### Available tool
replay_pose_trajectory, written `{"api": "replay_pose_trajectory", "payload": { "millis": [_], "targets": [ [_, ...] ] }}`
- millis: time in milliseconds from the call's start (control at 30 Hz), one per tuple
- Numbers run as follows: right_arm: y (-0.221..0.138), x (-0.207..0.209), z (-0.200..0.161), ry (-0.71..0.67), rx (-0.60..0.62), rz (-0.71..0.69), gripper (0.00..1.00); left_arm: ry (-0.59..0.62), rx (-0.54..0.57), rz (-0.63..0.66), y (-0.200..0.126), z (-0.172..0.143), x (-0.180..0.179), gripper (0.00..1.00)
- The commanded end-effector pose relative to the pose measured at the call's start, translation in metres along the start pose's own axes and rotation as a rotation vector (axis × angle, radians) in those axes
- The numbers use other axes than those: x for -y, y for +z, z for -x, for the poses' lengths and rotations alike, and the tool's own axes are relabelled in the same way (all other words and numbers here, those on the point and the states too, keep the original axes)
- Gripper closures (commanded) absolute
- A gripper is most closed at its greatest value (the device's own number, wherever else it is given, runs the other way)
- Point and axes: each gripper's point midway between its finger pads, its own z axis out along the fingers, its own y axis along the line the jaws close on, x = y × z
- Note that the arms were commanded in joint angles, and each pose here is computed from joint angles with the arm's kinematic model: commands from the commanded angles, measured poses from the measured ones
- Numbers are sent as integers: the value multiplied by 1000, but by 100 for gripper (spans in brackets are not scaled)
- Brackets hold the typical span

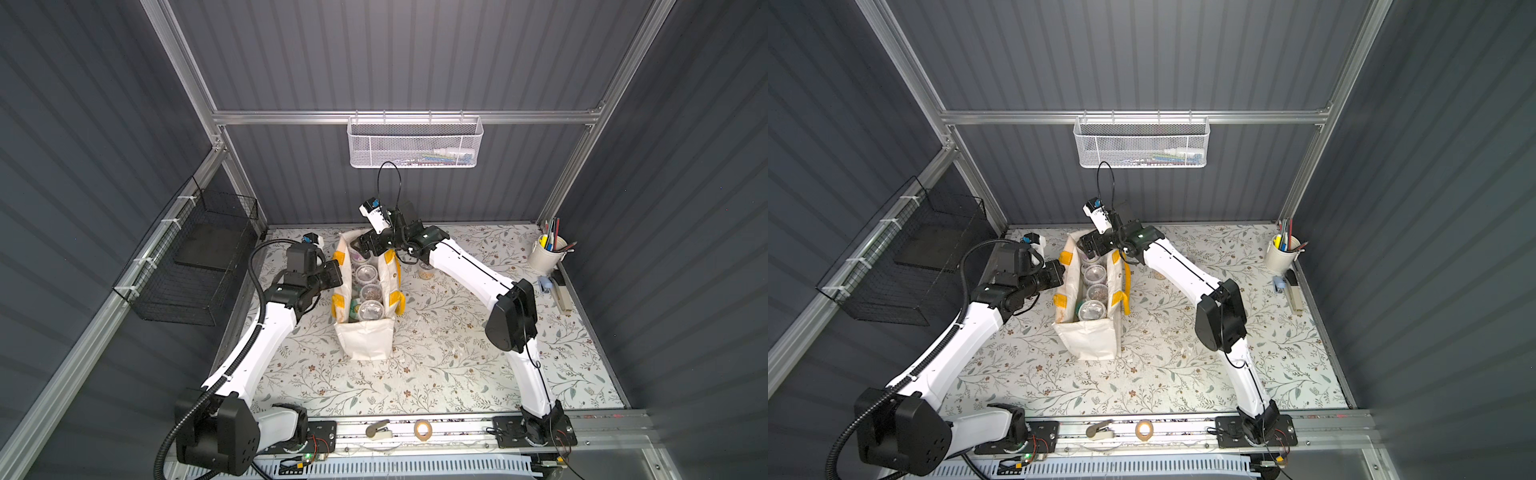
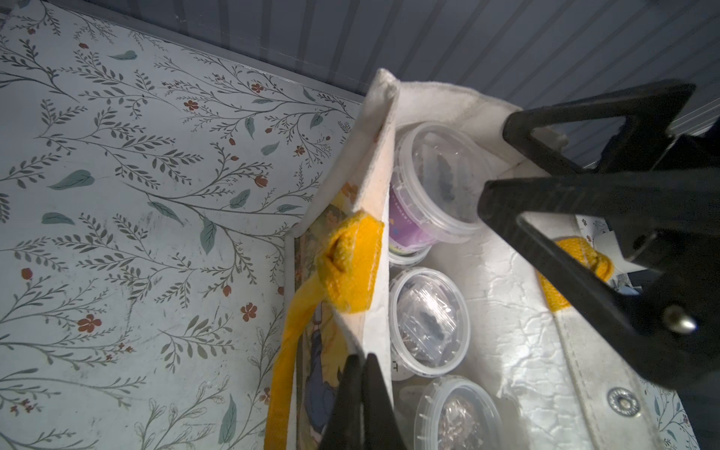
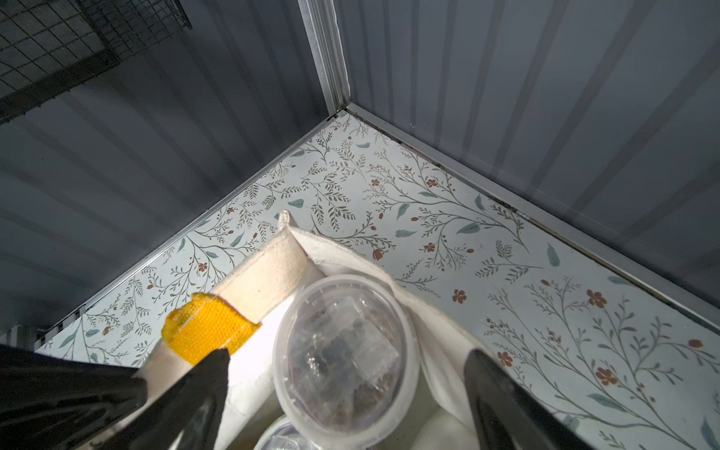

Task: Take out the seed jars from the canvas bag
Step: Pick up the seed jar from the canvas bag.

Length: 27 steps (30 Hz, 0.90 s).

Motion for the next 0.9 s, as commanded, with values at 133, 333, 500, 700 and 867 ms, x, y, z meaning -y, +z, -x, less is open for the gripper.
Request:
{"api": "replay_pose_trajectory", "payload": {
  "millis": [133,333,500,700,867],
  "targets": [
    [7,4,-14,1,-58,-18,7,-4,-39,-14,0,-5,3,100],
    [13,1,-14,2,-65,-10,6,-4,-37,-13,-1,-6,2,100],
    [21,1,-20,-8,-95,-11,6,-3,-36,-13,-2,-7,2,100],
    [29,1,-26,-31,-118,-39,6,-4,-35,-14,-2,-7,2,100],
    [34,8,-32,-43,-136,-72,9,-6,-35,-18,-2,-7,2,100]
  ]
}}
